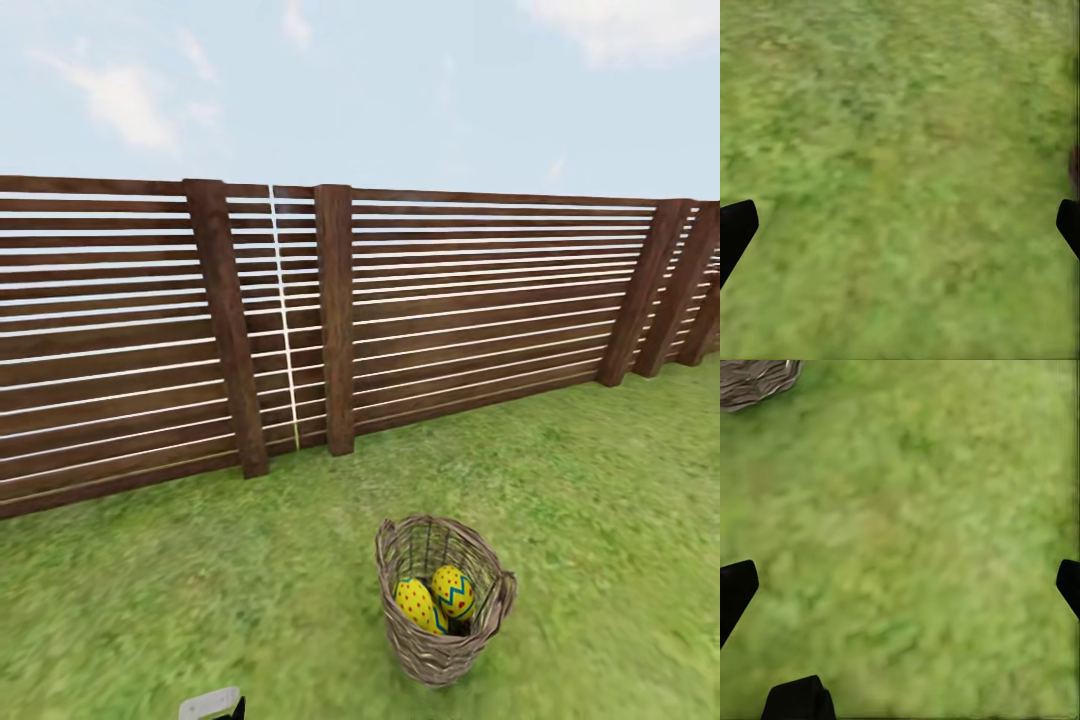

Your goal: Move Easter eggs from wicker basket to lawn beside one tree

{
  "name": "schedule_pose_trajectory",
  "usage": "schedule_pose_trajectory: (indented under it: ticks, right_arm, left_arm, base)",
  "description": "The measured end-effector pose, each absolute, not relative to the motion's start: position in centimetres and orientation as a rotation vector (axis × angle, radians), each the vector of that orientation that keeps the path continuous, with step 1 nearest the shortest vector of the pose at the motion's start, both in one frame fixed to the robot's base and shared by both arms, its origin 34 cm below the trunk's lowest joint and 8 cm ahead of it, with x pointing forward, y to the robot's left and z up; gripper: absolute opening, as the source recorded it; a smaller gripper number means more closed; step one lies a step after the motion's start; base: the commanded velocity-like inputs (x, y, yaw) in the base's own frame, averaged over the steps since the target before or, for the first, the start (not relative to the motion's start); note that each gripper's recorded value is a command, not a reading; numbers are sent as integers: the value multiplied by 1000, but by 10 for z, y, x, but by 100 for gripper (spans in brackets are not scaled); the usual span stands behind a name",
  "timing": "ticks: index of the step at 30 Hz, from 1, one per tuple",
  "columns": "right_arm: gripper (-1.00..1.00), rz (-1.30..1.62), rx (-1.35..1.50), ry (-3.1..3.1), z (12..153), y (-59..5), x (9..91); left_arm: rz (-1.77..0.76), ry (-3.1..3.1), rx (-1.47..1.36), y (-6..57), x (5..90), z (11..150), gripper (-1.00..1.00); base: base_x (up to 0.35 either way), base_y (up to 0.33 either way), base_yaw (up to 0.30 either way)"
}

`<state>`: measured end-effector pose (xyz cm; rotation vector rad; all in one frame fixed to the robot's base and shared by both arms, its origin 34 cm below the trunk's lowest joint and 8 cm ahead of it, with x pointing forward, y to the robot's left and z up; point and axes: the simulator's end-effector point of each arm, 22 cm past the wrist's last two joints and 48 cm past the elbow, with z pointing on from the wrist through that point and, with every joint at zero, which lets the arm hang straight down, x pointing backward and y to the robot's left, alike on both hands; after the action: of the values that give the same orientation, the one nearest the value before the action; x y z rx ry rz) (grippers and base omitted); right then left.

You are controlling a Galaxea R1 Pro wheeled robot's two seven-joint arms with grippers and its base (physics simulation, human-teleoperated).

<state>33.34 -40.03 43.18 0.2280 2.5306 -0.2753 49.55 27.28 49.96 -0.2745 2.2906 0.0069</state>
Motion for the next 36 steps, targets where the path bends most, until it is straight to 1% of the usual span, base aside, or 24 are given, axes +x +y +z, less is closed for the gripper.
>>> schedule_pose_trajectory:
  ticks: [17, 36]
  right_arm:
    - [100, -275, 228, 2530, 432, -400, 333]
    - [100, -273, 217, 2535, 431, -399, 333]
  left_arm:
    - [7, 2291, -275, 273, 495, 500, 100]
    - [5, 2289, -273, 272, 495, 500, 100]
  base:
    - [0, 0, -240]
    - [0, 0, -17]
